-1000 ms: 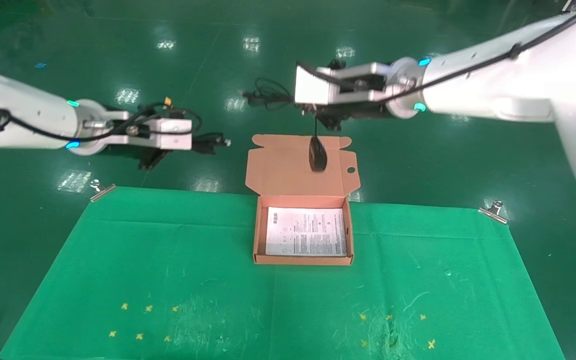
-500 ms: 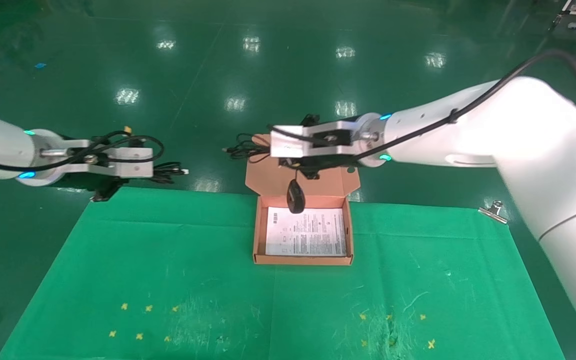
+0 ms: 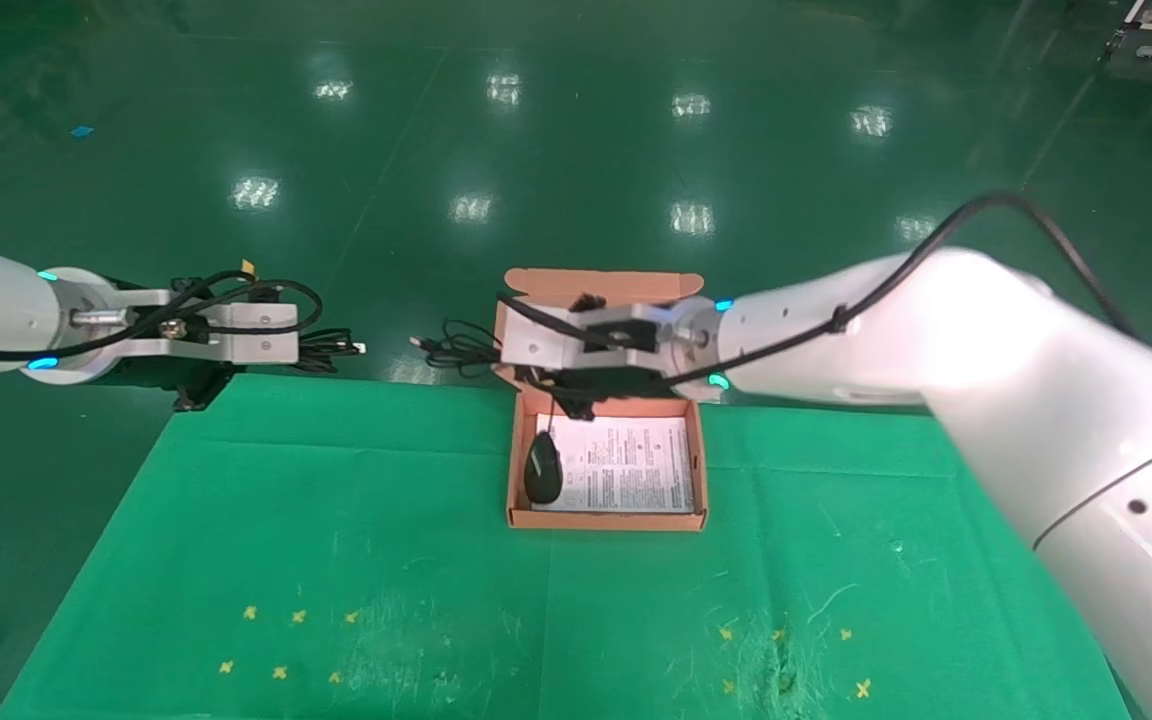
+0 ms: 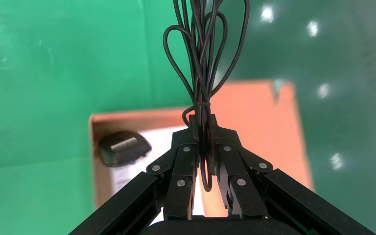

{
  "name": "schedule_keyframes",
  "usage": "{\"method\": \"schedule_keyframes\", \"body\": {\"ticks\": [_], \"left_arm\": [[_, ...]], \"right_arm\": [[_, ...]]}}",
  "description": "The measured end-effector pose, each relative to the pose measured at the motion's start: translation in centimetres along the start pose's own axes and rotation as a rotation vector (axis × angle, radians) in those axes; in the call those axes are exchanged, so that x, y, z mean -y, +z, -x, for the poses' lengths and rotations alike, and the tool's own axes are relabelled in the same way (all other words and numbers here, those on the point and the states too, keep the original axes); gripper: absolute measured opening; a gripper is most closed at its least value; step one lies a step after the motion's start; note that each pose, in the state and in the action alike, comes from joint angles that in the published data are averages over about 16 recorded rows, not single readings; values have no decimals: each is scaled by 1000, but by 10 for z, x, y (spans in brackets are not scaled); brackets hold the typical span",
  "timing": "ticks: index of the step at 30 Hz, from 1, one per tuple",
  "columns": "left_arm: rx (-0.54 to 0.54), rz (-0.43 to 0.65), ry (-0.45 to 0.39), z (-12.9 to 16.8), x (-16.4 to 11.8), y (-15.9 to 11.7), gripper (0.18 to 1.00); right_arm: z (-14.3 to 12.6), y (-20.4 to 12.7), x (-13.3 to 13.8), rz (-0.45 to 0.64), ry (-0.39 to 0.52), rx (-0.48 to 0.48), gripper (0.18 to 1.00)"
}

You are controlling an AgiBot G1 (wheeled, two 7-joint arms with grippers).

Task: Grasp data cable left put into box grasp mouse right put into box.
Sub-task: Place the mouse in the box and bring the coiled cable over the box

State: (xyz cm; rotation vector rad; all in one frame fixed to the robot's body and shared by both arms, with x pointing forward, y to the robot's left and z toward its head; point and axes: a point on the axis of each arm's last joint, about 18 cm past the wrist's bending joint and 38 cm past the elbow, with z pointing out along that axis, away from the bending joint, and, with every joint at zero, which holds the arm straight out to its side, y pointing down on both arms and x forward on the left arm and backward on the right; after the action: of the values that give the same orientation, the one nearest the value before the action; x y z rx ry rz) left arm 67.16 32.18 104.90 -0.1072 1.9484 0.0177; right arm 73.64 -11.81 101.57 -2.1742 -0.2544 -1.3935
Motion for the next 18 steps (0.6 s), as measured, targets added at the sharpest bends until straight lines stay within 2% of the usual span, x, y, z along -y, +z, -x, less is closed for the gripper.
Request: {"method": "schedule_keyframes", "body": {"ticks": [9, 18], "left_arm": [[1, 1, 0, -1, 0, 0, 233], [-2, -15, 6, -3, 6, 2, 233]], "right_arm": [[22, 11, -36, 78, 181, 35, 210], [29, 9, -53, 117, 243, 53, 214]]}}
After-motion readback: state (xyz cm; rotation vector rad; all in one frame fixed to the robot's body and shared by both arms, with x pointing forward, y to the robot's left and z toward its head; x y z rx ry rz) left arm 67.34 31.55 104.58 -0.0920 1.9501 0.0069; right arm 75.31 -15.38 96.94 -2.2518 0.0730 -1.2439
